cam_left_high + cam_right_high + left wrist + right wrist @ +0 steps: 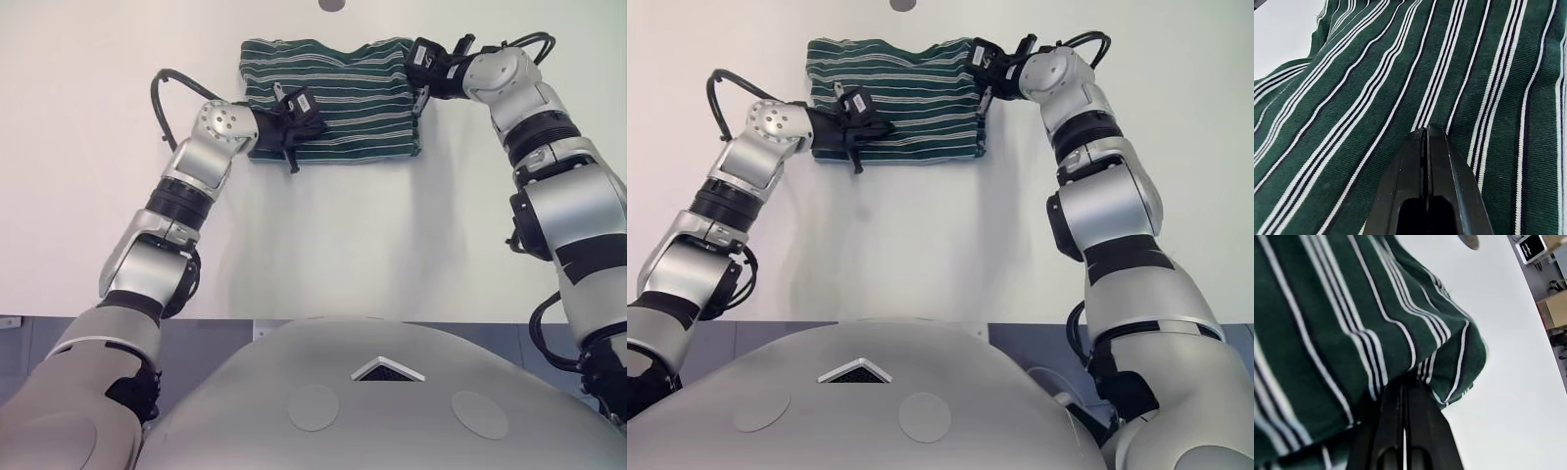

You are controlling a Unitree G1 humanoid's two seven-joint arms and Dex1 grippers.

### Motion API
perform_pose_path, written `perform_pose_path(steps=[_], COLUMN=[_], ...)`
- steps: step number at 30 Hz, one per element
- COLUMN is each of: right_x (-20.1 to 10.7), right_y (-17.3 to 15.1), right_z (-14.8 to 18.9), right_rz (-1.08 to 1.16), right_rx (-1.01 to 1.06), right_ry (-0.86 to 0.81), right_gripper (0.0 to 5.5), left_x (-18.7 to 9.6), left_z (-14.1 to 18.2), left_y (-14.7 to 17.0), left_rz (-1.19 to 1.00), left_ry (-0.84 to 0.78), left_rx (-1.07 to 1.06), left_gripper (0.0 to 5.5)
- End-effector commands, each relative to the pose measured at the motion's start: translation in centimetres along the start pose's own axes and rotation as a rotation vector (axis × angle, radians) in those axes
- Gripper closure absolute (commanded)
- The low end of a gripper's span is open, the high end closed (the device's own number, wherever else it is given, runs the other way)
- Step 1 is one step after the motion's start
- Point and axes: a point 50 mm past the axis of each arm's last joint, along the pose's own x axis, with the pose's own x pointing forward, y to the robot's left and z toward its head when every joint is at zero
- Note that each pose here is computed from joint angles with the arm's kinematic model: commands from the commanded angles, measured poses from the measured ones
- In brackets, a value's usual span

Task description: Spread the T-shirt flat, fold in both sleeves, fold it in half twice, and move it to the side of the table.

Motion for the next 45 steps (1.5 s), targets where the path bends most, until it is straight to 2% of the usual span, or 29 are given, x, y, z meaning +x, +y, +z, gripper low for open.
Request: perform_pose_path(steps=[1, 3, 5, 8, 9, 12, 14, 15, 16, 18, 20, 25, 29, 33, 41, 43, 45], right_x=[-0.7, -1.8, -3.3, -4.4, -4.5, -6.9, -8.1, -8.3, -8.3, -7.7, -7.0, -4.8, -3.0, -1.7, -0.4, -0.3, -0.6], right_y=[6.4, 7.5, 8.1, 7.7, 7.0, 5.2, 3.9, 3.7, 4.3, 6.0, 6.9, 8.0, 8.8, 9.2, 9.4, 9.5, 9.4], right_z=[-3.6, 0.7, 5.2, 8.0, 7.9, 7.1, 4.9, 4.1, 3.0, 1.3, 0.5, 1.4, 1.1, 1.4, 1.8, 2.0, 2.2], right_rz=[0.562, 0.746, 0.839, 0.747, 0.653, 0.48, 0.27, 0.208, 0.205, 0.22, 0.183, 0.05, 0.054, 0.066, 0.084, 0.087, 0.113], right_rx=[-0.081, -0.022, 0.015, 0.049, 0.079, 0.178, 0.068, 0.001, -0.046, -0.085, -0.099, -0.192, -0.296, -0.373, -0.363, -0.33, -0.262], right_ry=[0.083, -0.186, -0.415, -0.535, -0.53, -0.564, -0.493, -0.451, -0.42, -0.387, -0.389, -0.443, -0.402, -0.389, -0.395, -0.404, -0.419], right_gripper=[5.49, 5.49, 5.49, 5.49, 5.49, 4.88, 4.37, 4.29, 4.07, 3.7, 3.33, 3.27, 3.27, 3.27, 5.01, 5.47, 5.5], left_x=[-2.7, -3.7, -3.1, -1.7, -1.6, -3.4, -7.6, -9.1, -10.6, -11.8, -12.0, -10.7, -9.8, -9.8, -7.5, -6.7, -6.6], left_z=[-6.0, -5.0, -2.6, -0.9, -0.7, -0.5, -2.5, -3.1, -3.8, -4.3, -4.3, -6.1, -7.1, -7.1, -6.8, -6.7, -6.8], left_y=[2.1, 5.4, 7.2, 7.1, 7.0, 7.0, 6.6, 6.1, 5.0, 3.2, 1.7, -1.5, -2.7, -2.5, -3.8, -3.9, -4.3], left_rz=[0.014, 0.109, 0.207, 0.244, 0.254, 0.273, 0.306, 0.308, 0.287, 0.245, 0.218, 0.185, 0.172, 0.166, 0.037, 0.02, -0.003], left_ry=[0.409, 0.522, 0.489, 0.381, 0.305, 0.061, 0.015, 0.014, 0.022, 0.036, 0.039, 0.057, 0.065, 0.064, 0.053, 0.044, 0.041], left_rx=[0.179, 0.373, 0.488, 0.548, 0.488, 0.31, 0.383, 0.424, 0.489, 0.587, 0.63, 0.642, 0.633, 0.654, 0.771, 0.77, 0.651], left_gripper=[5.47, 5.47, 5.47, 5.47, 5.47, 5.5, 5.06, 5.02, 4.81, 4.49, 4.23, 4.23, 4.23, 4.23, 4.23, 4.62, 5.0])
